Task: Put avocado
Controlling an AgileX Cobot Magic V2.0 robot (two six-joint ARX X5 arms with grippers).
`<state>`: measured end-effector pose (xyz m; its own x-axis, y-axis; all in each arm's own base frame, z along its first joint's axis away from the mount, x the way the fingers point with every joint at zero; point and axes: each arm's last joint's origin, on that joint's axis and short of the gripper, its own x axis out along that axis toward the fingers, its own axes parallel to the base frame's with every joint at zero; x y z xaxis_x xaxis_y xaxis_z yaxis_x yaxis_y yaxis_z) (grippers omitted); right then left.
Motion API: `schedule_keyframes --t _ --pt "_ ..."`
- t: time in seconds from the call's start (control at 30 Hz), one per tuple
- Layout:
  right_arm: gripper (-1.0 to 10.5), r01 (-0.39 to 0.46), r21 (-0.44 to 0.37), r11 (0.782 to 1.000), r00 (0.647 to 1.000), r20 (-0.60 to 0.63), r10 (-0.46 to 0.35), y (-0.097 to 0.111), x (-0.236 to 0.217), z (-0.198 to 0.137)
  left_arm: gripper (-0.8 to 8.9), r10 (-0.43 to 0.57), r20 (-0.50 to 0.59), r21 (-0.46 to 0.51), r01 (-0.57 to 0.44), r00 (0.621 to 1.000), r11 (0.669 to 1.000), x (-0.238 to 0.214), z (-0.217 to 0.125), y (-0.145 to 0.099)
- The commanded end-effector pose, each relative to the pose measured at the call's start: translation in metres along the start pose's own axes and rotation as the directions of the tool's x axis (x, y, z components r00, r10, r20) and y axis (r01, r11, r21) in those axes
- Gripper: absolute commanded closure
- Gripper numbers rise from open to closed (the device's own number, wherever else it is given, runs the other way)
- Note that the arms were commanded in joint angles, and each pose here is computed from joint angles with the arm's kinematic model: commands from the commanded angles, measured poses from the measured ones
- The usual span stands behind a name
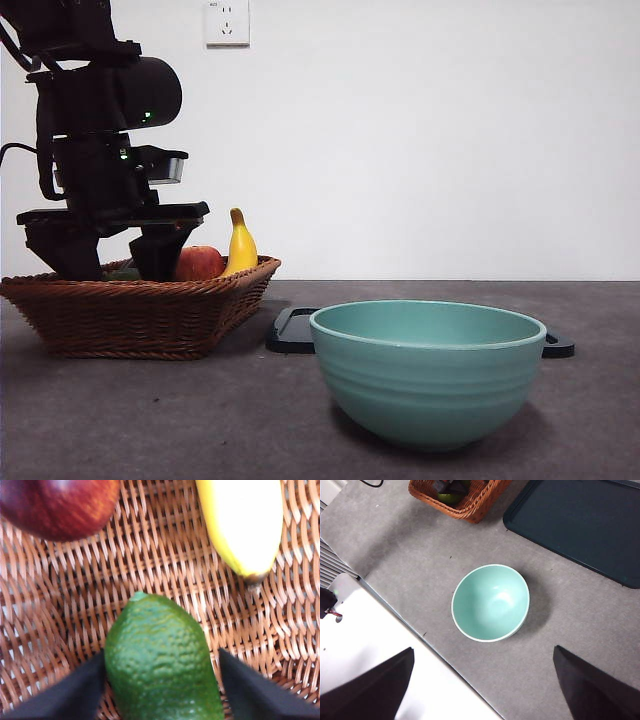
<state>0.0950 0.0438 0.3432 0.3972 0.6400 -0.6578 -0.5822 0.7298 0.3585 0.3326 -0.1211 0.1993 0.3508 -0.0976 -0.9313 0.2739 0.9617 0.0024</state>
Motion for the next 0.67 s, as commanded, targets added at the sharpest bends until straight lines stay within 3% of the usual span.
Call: schedule_keyframes --t 0.03,0.37,0.67 --pt "5.0 -0.005 -0.014 1.0 1.0 0.016 0.005 0.002 -0.002 0.004 5.82 0.003 0.008 0.012 -0.003 1.0 1.0 0.002 0.005 -0.002" --pt "5.0 -0.004 -0.014 1.0 1.0 0.016 0.005 0.002 -0.002 0.004 6.2 0.002 0.024 0.011 -0.002 1.0 1.0 -0.008 0.007 -0.002" --pt "5.0 -0.005 -0.015 1.0 1.0 0.016 0.005 0.002 -0.002 0.004 6.33 -0.071 0.223 0.041 0.063 0.972 0.997 -0.085 0.007 -0.011"
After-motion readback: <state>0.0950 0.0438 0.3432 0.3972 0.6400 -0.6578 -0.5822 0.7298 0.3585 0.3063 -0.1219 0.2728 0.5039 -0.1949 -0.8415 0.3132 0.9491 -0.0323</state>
